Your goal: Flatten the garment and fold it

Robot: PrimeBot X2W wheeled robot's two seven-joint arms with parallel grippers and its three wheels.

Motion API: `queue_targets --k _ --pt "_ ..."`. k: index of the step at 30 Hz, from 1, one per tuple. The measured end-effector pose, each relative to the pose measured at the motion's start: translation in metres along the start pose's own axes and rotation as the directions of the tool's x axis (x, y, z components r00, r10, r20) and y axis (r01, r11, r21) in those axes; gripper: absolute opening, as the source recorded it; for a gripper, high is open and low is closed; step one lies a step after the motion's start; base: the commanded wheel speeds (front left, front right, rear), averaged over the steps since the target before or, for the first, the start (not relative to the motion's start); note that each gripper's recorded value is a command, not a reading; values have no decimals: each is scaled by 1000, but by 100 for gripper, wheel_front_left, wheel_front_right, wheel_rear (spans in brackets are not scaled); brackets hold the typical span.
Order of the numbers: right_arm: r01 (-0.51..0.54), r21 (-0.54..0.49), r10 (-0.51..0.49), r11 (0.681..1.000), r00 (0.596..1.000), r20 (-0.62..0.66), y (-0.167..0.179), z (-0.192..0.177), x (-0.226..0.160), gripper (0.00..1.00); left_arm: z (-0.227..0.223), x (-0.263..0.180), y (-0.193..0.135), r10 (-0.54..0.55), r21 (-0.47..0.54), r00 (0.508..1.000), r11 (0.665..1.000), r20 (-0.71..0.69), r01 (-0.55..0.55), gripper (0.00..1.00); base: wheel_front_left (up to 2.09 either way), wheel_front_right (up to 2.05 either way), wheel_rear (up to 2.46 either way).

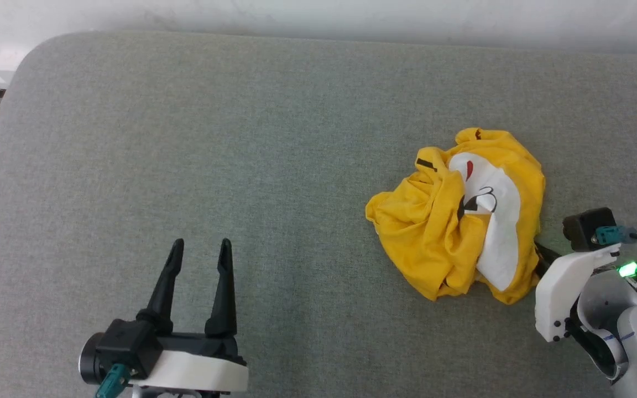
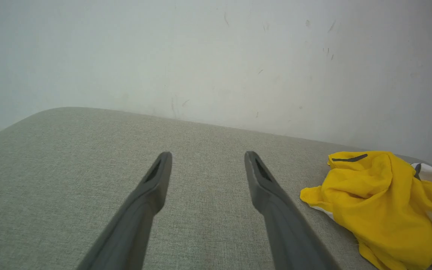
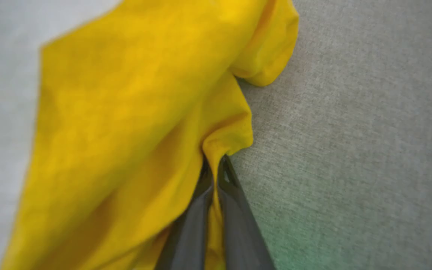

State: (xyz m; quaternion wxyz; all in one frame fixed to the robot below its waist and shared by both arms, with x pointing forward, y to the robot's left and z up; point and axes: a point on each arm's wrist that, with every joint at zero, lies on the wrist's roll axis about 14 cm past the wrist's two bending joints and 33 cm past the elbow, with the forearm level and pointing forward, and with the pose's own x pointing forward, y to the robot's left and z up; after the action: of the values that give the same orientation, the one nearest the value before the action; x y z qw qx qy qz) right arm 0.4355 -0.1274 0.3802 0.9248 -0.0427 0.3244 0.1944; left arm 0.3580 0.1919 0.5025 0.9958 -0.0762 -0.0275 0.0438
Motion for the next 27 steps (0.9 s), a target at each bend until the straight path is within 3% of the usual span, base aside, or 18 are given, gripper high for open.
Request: queue_targets --k 3,6,10,14,17,21,23,27 --pt "15 -5 -15 1000 999 50 -5 14 -4 0 1 0 2 3 12 1000 1000 4 -3 100 0 0 0" --pt "59 -16 -56 998 984 172 -21 55 -16 0 2 -2 -1 -14 13 1000 1000 6 14 100 0 0 0" --pt "182 -21 -162 983 917 366 -60 118 -59 0 5 -5 -9 -42 8 999 999 19 41 100 0 0 0" --pt "327 48 -310 944 827 468 -104 140 -119 0 8 -9 -19 -73 0 997 997 28 73 100 0 0 0" --pt "444 122 -451 888 785 424 -137 106 -159 0 8 -12 -26 -97 -3 995 995 28 97 100 0 0 0" --pt "565 214 -602 797 771 205 -156 4 -191 0 8 -12 -33 -127 -4 991 992 28 128 100 0 0 0" --pt "598 253 -630 761 774 66 -150 -50 -199 0 7 -12 -32 -127 0 992 992 21 127 100 0 0 0" --pt "606 296 -598 738 791 -130 -121 -124 -197 0 2 -14 -29 -131 12 991 991 -6 131 100 0 0 0"
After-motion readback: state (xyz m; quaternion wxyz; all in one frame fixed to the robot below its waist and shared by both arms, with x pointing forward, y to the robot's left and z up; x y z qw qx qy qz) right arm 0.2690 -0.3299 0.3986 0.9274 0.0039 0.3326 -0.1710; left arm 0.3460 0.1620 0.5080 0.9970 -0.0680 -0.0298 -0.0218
